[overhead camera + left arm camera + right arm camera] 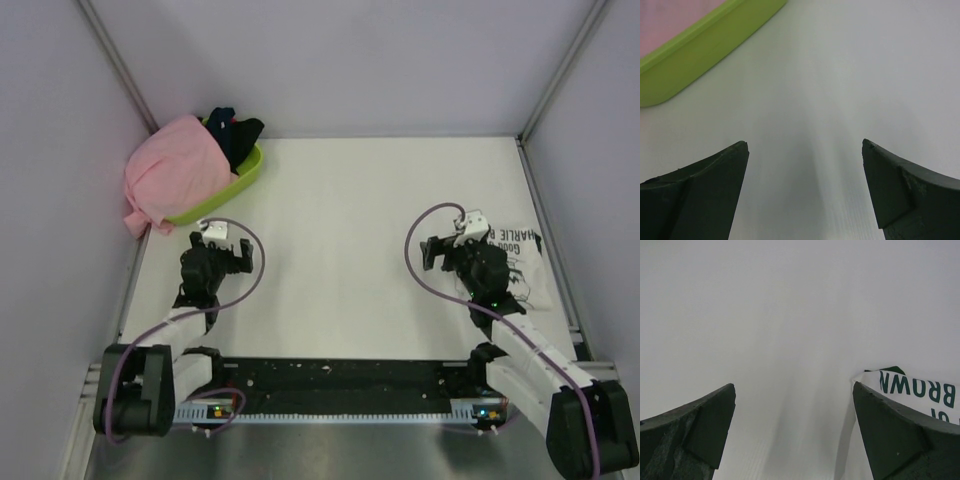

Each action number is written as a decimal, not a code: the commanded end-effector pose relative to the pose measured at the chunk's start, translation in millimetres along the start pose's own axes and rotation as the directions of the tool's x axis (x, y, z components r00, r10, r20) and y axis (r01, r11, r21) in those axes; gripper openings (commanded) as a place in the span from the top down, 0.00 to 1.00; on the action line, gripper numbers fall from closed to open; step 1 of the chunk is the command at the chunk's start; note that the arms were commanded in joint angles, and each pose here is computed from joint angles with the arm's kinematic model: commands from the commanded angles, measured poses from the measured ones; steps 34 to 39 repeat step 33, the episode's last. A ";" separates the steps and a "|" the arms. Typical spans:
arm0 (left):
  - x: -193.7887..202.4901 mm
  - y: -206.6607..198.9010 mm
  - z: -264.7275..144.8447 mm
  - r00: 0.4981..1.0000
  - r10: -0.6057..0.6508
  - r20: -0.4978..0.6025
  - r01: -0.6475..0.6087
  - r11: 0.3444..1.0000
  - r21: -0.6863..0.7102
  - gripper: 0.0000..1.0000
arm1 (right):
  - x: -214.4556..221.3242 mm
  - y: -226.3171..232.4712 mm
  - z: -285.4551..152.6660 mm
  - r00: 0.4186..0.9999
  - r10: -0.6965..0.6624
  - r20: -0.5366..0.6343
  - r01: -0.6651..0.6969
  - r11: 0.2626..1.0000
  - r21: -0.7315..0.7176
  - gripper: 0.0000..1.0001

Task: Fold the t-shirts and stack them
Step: Smooth out wrinkles on the folded tshirt

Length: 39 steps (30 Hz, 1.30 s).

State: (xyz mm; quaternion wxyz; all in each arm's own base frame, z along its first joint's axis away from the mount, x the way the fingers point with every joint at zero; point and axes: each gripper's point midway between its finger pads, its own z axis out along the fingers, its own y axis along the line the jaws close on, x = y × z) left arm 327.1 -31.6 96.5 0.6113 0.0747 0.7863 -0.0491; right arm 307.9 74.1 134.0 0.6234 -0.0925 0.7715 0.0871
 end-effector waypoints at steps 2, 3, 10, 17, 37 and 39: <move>-30.6 9.0 8.9 0.996 -0.035 0.086 0.039 0.998 -0.042 0.01 | -6.7 -0.3 0.8 0.998 -0.039 0.056 0.039 0.999 0.000 0.01; -30.7 9.8 8.7 0.996 -0.035 0.086 0.039 0.998 -0.046 0.01 | -6.8 -0.6 1.6 0.998 -0.039 0.054 0.039 0.999 0.001 0.01; -30.7 12.2 9.3 0.996 -0.031 0.083 0.036 0.998 -0.061 0.01 | -3.4 -1.9 4.9 0.999 -0.038 0.033 0.038 0.999 0.008 0.01; -29.8 13.3 10.2 0.997 -0.029 0.077 0.034 0.997 -0.065 0.01 | -1.7 -2.1 5.0 0.999 -0.036 0.028 0.036 0.999 0.009 0.01; -30.1 16.4 11.6 0.996 -0.036 0.076 0.043 0.996 -0.083 0.01 | 3.1 -3.3 6.2 1.000 -0.030 0.008 0.030 0.999 0.015 0.01; -30.1 16.4 11.6 0.996 -0.036 0.076 0.043 0.996 -0.083 0.01 | 3.1 -3.3 6.2 1.000 -0.030 0.008 0.030 0.999 0.015 0.01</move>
